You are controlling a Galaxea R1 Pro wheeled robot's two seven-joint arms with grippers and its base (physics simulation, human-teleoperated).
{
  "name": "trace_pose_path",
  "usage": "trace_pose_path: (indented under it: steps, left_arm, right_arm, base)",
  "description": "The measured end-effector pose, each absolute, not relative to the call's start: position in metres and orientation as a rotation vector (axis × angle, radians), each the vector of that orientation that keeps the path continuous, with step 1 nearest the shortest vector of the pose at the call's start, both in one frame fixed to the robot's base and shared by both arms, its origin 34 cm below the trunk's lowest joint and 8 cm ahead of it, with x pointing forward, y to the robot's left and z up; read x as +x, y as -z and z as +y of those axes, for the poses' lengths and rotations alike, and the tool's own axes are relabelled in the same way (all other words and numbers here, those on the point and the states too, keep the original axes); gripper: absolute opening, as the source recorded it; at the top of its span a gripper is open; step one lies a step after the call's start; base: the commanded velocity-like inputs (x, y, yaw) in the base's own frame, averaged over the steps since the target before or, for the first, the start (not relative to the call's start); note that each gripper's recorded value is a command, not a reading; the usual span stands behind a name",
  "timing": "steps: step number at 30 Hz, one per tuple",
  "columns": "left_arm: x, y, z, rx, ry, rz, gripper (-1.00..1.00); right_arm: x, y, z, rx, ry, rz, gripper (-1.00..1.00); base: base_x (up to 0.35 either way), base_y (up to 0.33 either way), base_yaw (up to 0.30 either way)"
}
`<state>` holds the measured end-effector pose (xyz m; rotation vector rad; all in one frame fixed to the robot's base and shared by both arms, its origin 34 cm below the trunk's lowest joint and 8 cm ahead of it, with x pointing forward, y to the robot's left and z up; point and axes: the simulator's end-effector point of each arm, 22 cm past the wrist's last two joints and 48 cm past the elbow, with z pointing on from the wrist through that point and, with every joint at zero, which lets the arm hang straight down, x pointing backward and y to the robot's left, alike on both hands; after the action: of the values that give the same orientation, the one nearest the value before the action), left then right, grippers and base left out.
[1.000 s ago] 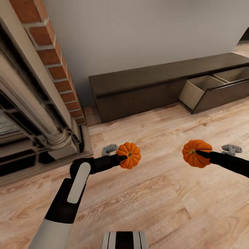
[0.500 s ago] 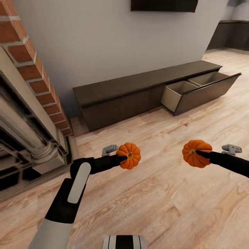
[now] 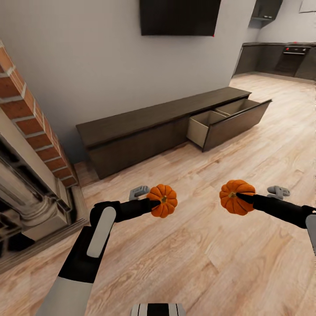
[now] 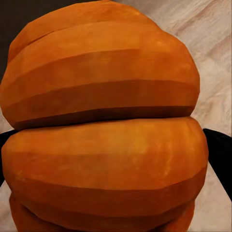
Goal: Place each of the two pumpkins and all three candles from the living room inside a cabinet in the living room (use any cabinet), then make sure every cabinet is closed, and position the cauldron so it is next to a table in the living room.
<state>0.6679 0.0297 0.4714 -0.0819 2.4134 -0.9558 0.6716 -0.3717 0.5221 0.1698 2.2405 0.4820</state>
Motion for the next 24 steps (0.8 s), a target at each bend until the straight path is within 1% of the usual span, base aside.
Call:
trace_pose_path:
  steps: [4,7,11,17,19,24]
  left_arm:
    - [0.67,-0.471,0.039,-0.098,0.897,2.426,-1.0]
    - [0.671,-0.475,0.044,-0.111,0.863,2.428,-1.0]
    - [0.676,-0.469,0.068,-0.152,0.697,2.454,-1.0]
    - [0.685,-0.489,0.072,-0.192,0.673,2.388,-1.0]
    - [0.686,-0.494,0.073,-0.193,0.666,2.376,-1.0]
    - [0.685,-0.506,0.071,-0.189,0.686,2.361,-1.0]
  right_arm:
    - [0.672,-0.522,-0.338,0.11,-0.534,2.237,-1.0]
    - [0.675,-0.531,-0.334,0.084,-0.519,2.204,-1.0]
    - [0.675,-0.542,-0.332,0.076,-0.52,2.176,-1.0]
    - [0.674,-0.56,-0.333,0.068,-0.529,2.144,-1.0]
    - [0.666,-0.582,-0.306,-0.006,-0.699,2.085,-1.0]
    - [0.664,-0.605,-0.314,-0.009,-0.716,2.02,-1.0]
  base:
    - [0.0,0.0,-0.021]
    - [0.0,0.0,-0.005]
    - [0.0,0.0,-0.001]
    - [0.0,0.0,0.0]
    - [0.0,0.0,0.0]
    - [0.0,0.0,0.0]
